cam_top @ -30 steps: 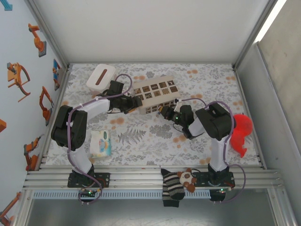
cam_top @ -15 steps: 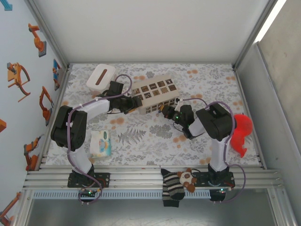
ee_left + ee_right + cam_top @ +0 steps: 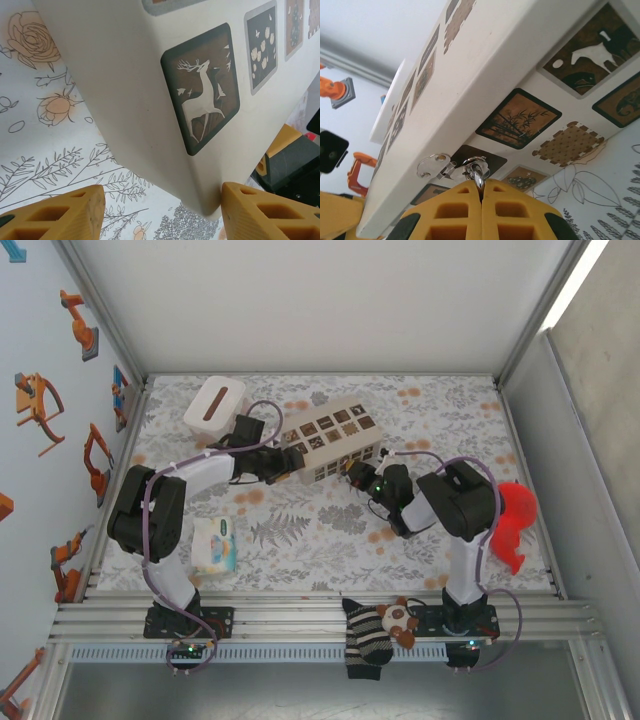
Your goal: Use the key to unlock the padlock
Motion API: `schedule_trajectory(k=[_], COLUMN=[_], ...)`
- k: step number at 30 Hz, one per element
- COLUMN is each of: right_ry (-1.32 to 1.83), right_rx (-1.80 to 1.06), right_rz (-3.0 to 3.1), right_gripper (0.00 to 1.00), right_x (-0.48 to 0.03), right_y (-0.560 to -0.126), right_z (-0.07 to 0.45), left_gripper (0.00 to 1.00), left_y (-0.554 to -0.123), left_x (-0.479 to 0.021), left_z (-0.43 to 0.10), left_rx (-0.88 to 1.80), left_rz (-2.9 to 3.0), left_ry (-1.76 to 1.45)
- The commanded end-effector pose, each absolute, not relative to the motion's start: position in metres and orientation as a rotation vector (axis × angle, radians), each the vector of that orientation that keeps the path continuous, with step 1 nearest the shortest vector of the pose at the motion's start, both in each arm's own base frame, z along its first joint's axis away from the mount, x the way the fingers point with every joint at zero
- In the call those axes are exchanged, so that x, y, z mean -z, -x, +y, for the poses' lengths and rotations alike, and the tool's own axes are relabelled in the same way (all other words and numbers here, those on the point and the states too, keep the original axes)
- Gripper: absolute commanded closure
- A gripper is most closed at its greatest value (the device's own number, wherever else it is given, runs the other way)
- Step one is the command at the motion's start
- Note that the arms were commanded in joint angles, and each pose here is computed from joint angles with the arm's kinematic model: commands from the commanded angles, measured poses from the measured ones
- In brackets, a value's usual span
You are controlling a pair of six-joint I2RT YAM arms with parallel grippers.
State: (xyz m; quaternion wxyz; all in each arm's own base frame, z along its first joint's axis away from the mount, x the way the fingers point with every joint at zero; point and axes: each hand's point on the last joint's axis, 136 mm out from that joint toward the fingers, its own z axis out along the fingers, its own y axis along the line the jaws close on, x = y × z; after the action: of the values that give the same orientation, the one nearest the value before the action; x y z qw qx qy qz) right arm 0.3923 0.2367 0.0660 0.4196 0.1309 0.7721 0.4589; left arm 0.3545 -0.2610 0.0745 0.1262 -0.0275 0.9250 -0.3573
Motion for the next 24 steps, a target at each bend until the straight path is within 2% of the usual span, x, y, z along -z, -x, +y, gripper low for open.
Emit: schedule_trajectory(k=[1,14,24], right_ry=[-0.44,-0.529,-0.334], right_rx=[-1.127,-1.023,-0.864], right_rz=[1.716,1.665,1.811], right_gripper=[1.0,1.0,1.0], right_x=[-0.117,-0.123,-0.149], right_y=[-0.41,-0.413,-0.38], right_z=[0.213,0.19,0.182], left_gripper=[0.39,0.39,0.33], left_y=[-0.331,-0.328,-0.346], left_x=[-0.046,-0.044,-0.104], left_z=[-0.245,-0.259,-0.247], left_rx=[0.941,0.981,0.969], left_rz=[2.824,2.806,2.642], left_ry=[0.161,0.171,0.121])
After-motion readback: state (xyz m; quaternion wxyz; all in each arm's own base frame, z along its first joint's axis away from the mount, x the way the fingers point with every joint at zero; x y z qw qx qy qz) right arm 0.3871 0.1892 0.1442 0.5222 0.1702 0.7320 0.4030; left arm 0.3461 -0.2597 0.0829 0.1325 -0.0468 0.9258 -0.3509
